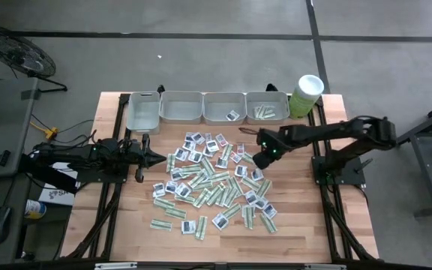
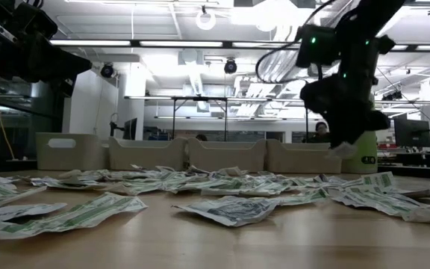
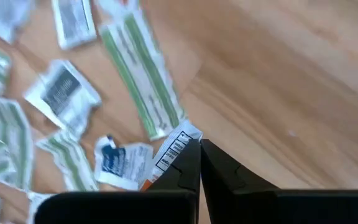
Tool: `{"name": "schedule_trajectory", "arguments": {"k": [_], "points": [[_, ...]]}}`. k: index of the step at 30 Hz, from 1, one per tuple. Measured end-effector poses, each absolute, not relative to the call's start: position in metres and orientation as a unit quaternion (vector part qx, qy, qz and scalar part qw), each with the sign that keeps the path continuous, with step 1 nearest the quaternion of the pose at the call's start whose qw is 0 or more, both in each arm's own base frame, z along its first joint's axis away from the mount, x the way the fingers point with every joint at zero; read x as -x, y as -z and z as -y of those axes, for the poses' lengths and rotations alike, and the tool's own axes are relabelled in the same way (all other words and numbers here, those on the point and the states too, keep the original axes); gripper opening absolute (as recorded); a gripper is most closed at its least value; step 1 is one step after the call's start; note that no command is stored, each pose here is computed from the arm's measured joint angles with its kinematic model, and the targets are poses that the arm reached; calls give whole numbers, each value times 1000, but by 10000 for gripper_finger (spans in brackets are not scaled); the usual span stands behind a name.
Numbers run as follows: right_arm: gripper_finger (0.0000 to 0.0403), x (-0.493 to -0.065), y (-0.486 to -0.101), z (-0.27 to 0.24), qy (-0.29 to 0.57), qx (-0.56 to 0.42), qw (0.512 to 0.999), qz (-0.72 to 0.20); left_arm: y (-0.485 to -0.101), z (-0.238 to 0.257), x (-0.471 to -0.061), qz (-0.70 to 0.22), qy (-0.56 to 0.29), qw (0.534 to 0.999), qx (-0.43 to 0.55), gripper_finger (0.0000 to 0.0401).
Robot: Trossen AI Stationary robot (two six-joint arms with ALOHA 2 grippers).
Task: Pick & Place First Aid Supplies
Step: Put the orange ointment pack into the middle left gray bin
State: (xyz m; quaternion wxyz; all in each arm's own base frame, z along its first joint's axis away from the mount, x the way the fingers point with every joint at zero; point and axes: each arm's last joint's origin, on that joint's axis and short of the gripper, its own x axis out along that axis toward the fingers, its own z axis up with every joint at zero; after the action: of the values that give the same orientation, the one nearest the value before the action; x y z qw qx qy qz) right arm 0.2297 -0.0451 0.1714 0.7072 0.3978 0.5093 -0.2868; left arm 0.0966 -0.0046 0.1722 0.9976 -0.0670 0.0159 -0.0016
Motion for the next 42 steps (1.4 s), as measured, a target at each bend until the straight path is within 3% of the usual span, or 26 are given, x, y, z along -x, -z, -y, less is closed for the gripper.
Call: {"name": "schedule_trajectory", "arguments": {"k": [6, 13, 22, 35, 42], "points": [[0, -222, -201, 44, 281, -409, 751, -436, -172, 4, -97, -16, -2, 998, 67, 1], [0, -224, -232, 41, 273, -396, 821, -309, -173, 0, -96, -7, -84, 994, 66, 1], [0, -239, -253, 31, 259, -377, 869, -187, -173, 0, -96, -9, -76, 995, 63, 1], [0, -269, -313, 31, 277, -250, 911, -174, -173, 0, -96, -10, -73, 996, 53, 1], [0, -295, -326, 34, 277, -173, 925, -193, -174, 1, -97, 1, -53, 997, 56, 1]]}}
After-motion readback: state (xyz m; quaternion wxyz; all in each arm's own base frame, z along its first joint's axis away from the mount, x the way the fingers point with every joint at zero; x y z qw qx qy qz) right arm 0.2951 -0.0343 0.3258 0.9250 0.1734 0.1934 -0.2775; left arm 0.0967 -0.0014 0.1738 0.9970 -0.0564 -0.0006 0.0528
